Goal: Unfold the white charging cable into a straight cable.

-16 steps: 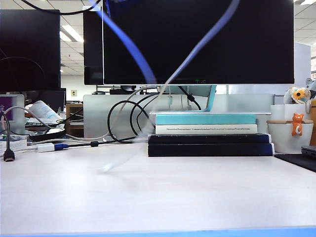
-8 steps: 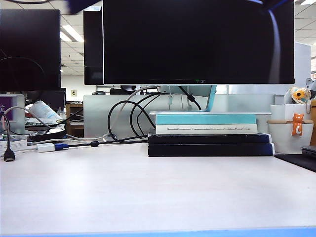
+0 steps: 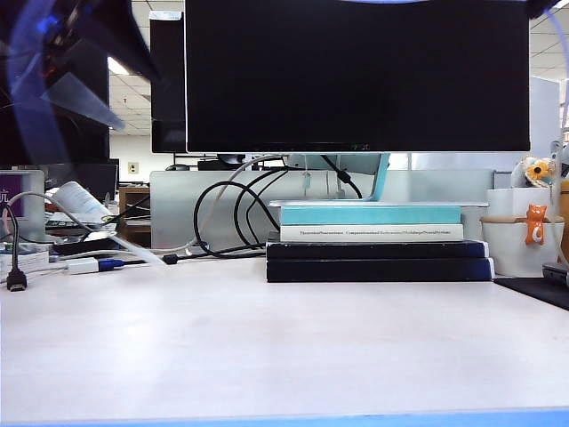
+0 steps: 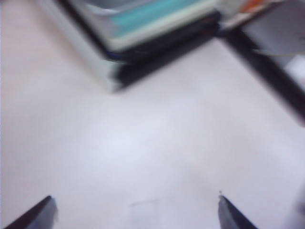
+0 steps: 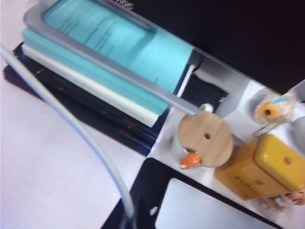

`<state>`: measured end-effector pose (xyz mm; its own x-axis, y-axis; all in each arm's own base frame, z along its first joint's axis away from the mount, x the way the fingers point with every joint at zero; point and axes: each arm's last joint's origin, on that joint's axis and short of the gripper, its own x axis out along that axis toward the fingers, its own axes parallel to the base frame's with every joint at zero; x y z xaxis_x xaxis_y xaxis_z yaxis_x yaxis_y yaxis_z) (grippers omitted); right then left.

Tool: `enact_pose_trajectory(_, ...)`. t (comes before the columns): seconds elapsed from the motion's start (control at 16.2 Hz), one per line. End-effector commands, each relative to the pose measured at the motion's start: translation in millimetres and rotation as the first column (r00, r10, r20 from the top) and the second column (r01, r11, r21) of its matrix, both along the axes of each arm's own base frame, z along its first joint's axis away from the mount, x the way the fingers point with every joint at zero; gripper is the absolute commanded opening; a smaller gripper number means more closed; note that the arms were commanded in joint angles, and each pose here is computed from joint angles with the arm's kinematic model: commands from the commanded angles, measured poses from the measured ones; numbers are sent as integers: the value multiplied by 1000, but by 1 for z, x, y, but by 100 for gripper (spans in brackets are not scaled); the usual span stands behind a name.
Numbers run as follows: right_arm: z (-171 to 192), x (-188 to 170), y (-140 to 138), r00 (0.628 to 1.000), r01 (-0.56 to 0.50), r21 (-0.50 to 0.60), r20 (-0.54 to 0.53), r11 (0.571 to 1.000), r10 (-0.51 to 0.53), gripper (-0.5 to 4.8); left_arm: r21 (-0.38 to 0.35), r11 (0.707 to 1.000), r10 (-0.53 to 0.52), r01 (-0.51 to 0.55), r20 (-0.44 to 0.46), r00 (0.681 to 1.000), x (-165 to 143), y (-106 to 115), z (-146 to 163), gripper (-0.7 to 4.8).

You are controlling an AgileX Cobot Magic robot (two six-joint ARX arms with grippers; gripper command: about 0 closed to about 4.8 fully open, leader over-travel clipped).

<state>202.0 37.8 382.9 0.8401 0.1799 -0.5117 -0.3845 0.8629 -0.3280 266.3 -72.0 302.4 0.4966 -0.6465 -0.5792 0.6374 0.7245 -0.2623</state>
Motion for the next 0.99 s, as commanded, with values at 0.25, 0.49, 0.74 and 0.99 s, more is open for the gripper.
enact_pose_trajectory(0.25, -16, 7, 2, 990, -34, -30, -139, 999, 30, -1, 215, 935, 234, -281, 220, 947, 3, 10, 14, 479)
enact_pose_trajectory(0.49, -52, 41, 9, 941, -53, -38, -335, 998, 37, 0, 214, 765, 428, -608, 536, 728, -18, 25, 59, 479)
enact_pose_trajectory(0.74, -62, 55, 12, 933, -52, -35, -359, 998, 36, -1, 370, 684, 409, -628, 518, 751, -24, 29, 51, 479)
enact_pose_trajectory(0.99, -57, 61, 15, 951, -99, 41, -291, 994, 106, 1, 429, 674, 383, -601, 493, 781, -26, 30, 47, 479)
